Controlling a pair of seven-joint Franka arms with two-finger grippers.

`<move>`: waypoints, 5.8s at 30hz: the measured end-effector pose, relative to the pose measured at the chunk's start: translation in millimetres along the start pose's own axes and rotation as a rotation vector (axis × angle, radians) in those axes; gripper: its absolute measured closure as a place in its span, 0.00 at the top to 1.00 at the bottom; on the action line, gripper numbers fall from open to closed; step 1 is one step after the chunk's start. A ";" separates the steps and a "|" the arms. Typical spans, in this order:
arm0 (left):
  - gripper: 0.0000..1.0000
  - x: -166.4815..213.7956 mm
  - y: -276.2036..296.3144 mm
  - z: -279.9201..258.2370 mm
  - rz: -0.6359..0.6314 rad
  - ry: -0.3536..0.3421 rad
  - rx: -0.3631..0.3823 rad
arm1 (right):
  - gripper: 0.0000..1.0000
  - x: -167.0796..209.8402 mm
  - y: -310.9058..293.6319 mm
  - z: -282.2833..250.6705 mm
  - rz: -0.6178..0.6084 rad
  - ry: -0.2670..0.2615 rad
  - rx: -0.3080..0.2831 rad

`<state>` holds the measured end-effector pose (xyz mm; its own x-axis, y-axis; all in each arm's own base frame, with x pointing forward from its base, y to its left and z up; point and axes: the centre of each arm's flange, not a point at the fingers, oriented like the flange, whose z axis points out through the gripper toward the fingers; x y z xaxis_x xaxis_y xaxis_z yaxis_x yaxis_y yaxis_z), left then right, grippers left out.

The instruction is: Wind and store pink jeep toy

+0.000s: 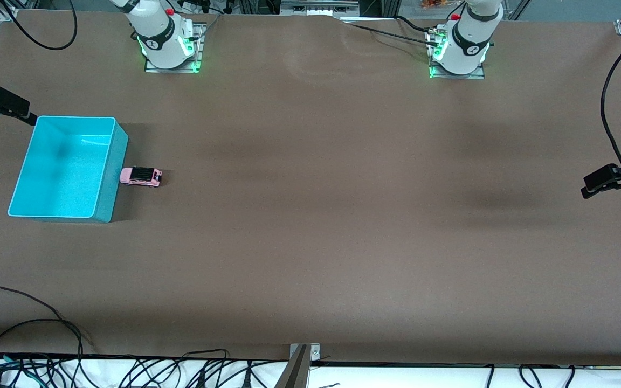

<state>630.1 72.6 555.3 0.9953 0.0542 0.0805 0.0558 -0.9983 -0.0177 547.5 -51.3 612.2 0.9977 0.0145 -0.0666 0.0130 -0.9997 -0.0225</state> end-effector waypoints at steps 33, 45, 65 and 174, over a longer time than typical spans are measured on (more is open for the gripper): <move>1.00 -17.6 -15.5 -27.5 -0.095 0.012 -0.073 | 1.00 -1.7 -37.7 -0.2 0.025 -0.032 -0.003; 1.00 -41.2 -0.7 -36.9 -0.081 0.004 -0.057 | 1.00 0.1 -57.0 13.5 0.006 -0.067 -0.006; 1.00 -43.3 1.3 -40.1 -0.078 0.009 -0.058 | 1.00 17.1 -70.2 69.4 -0.015 -0.058 -0.008; 1.00 -41.0 0.8 -44.5 -0.079 0.022 -0.057 | 0.99 -42.5 -47.0 422.3 1.381 0.071 0.051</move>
<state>585.8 68.6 596.4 0.9860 0.1326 0.1015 0.1285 -0.9906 0.0458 476.3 4.2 194.8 0.2010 -0.9795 -0.0141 -0.9795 -0.2008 -0.0163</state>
